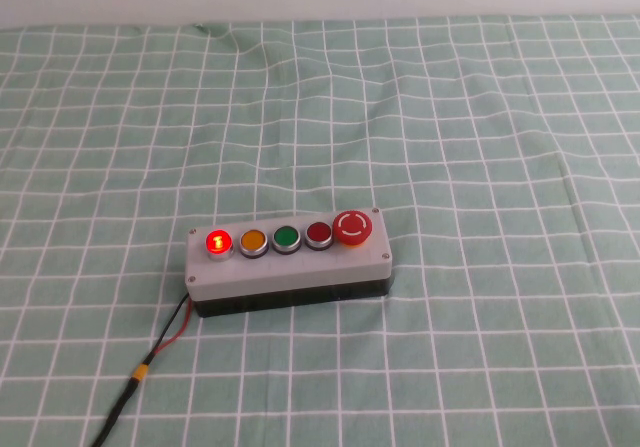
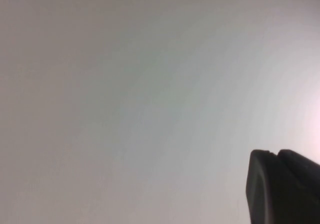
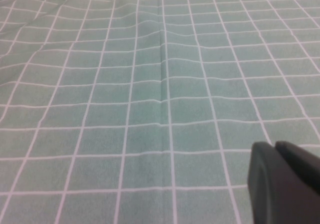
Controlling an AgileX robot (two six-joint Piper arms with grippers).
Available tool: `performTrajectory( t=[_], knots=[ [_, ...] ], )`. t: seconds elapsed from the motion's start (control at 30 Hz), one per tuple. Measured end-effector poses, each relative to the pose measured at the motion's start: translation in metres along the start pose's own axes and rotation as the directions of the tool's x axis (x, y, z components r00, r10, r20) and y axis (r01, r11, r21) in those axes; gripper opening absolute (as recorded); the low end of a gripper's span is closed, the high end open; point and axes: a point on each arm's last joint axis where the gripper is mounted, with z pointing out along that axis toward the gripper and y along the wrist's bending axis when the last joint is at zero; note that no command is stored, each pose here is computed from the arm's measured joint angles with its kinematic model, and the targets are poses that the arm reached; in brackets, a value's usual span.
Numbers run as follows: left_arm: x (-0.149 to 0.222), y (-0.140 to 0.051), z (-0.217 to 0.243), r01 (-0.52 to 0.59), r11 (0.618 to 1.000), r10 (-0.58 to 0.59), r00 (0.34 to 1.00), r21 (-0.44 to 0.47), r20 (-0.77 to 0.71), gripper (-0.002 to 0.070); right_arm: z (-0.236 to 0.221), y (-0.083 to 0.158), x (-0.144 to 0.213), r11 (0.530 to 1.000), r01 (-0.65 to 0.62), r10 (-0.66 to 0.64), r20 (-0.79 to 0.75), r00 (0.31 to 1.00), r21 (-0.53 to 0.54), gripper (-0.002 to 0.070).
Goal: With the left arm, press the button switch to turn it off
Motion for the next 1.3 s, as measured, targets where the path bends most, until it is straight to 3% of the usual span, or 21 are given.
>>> performTrajectory(
  t=[0.23, 0.47, 0.6, 0.7, 1.03, 1.3],
  knots=[
    [-0.066, -0.016, 0.027, 0.031, 0.999, -0.032, 0.998, 0.02, 0.062, -0.0002, 0.0, 0.0, 0.0, 1.0, 0.0, 0.0, 0.0, 1.0, 0.0, -0.0018],
    [-0.098, -0.026, 0.07, 0.021, 0.999, -0.029, 0.975, -0.039, -0.222, -0.0003, 0.0, 0.0, 0.0, 1.0, 0.0, 0.0, 0.0, 1.0, 0.0, -0.0018],
    [-0.092, -0.025, 0.099, -0.003, 0.996, -0.033, 0.905, -0.084, -0.424, -0.0002, 0.0, 0.0, 0.0, 1.0, 0.0, 0.0, 0.0, 1.0, 0.0, -0.0018],
    [-0.077, -0.021, 0.118, -0.082, 0.994, 0.029, 0.849, -0.077, -0.528, -0.0002, 0.0, 0.0, 0.0, 1.0, 0.0, 0.0, 0.0, 1.0, 0.0, -0.0018],
    [-0.033, -0.012, 0.143, -0.088, 0.989, -0.013, 0.736, -0.115, -0.677, -0.0002, 0.0, 0.0, 0.0, 1.0, 0.0, 0.0, 0.0, 1.0, 0.0, -0.0018],
    [0.002, -0.004, 0.16, -0.155, 0.98, -0.03, 0.489, -0.121, -0.872, -0.0002, 0.0, 0.0, 0.0, 1.0, 0.0, 0.0, 0.0, 1.0, 0.0, -0.0018]
  ],
)
